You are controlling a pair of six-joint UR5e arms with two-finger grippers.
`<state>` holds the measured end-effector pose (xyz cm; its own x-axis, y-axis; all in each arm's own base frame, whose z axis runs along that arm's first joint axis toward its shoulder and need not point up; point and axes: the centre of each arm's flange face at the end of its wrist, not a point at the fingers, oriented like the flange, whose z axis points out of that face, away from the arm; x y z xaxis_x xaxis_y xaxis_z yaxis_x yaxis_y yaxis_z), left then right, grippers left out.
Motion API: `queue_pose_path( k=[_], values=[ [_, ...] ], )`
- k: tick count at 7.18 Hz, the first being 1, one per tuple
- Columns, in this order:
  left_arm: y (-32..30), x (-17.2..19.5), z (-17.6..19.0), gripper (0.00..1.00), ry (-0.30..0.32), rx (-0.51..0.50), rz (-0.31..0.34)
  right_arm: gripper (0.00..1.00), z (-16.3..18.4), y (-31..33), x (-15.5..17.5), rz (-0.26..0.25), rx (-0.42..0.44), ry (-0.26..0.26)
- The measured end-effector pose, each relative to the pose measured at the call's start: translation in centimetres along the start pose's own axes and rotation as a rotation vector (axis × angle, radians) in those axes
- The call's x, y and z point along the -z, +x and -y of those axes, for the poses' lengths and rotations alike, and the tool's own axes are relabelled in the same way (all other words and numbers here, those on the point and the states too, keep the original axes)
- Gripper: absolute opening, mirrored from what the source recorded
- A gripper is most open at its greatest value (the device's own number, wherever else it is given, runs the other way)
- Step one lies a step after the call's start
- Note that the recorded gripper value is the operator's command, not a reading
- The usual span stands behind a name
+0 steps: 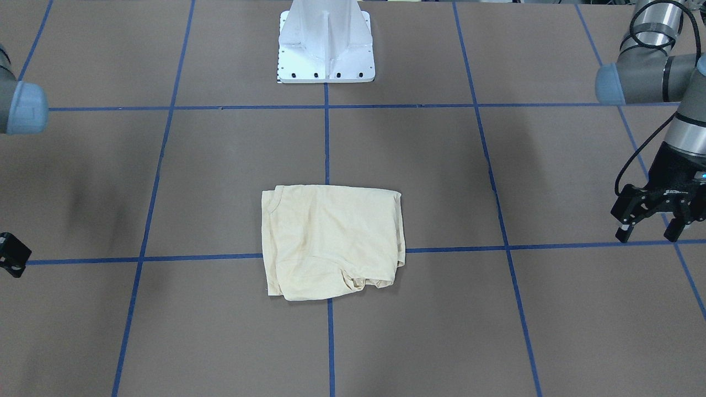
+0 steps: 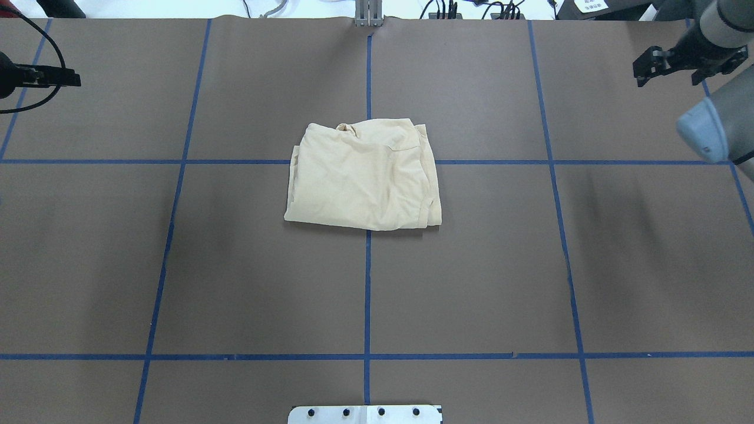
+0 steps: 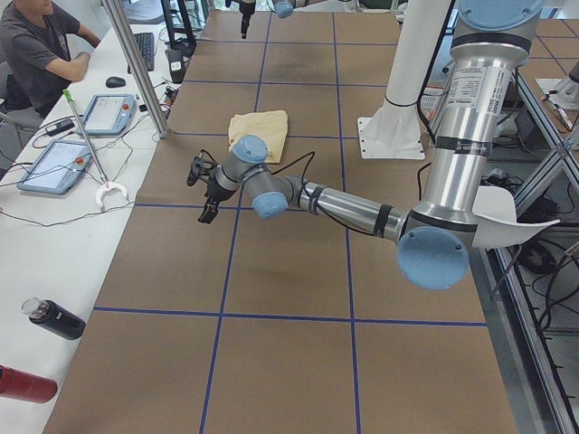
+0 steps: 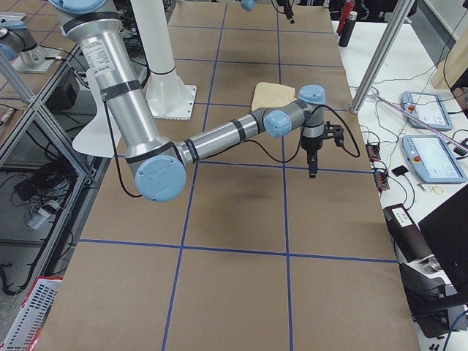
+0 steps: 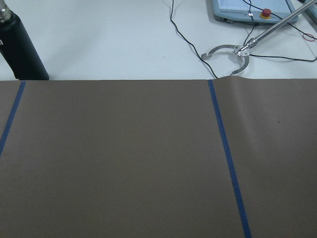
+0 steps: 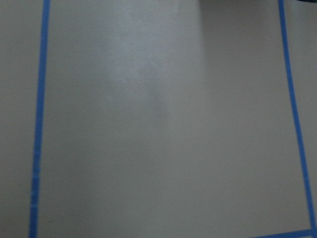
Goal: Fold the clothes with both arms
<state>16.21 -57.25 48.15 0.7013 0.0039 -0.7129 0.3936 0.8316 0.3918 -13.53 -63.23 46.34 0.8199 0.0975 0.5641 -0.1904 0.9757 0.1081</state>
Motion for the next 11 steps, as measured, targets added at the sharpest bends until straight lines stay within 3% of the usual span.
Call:
queue_pose_path(
  k=[1, 3, 5, 6, 7, 9, 11],
  values=[
    [-1.5, -0.7, -0.9, 1.00, -0.039, -0.015, 0.029, 1.00, -0.2, 6.5, 0.2, -0.008, 0.021, -0.024],
    [-7.7, 0.6, -0.3, 1.00, -0.111, -0.199, 0.090, 1.00, -2.1, 14.9, 0.2, 0.011, 0.081, -0.089],
    [-16.3, 4.6, 2.9, 1.00, -0.241, -0.438, 0.184, 1.00, -5.2, 20.0, 0.0, 0.097, 0.043, -0.147],
    [-18.9, 6.0, 3.7, 1.00, -0.303, -0.504, 0.198, 1.00, -7.1, 22.3, 0.1, 0.130, 0.050, -0.156],
    [-20.4, 6.7, 3.5, 1.00, -0.363, -0.504, 0.169, 1.00, -9.2, 23.9, 0.2, 0.140, 0.077, -0.160],
    [-21.3, 6.8, 1.6, 1.00, -0.484, -0.395, 0.020, 1.00, -12.2, 25.3, -0.1, 0.153, 0.085, -0.179],
    [-22.4, 6.9, 0.0, 1.00, -0.574, -0.291, -0.018, 1.00, -13.2, 25.9, -0.6, 0.158, 0.071, -0.198]
  ],
)
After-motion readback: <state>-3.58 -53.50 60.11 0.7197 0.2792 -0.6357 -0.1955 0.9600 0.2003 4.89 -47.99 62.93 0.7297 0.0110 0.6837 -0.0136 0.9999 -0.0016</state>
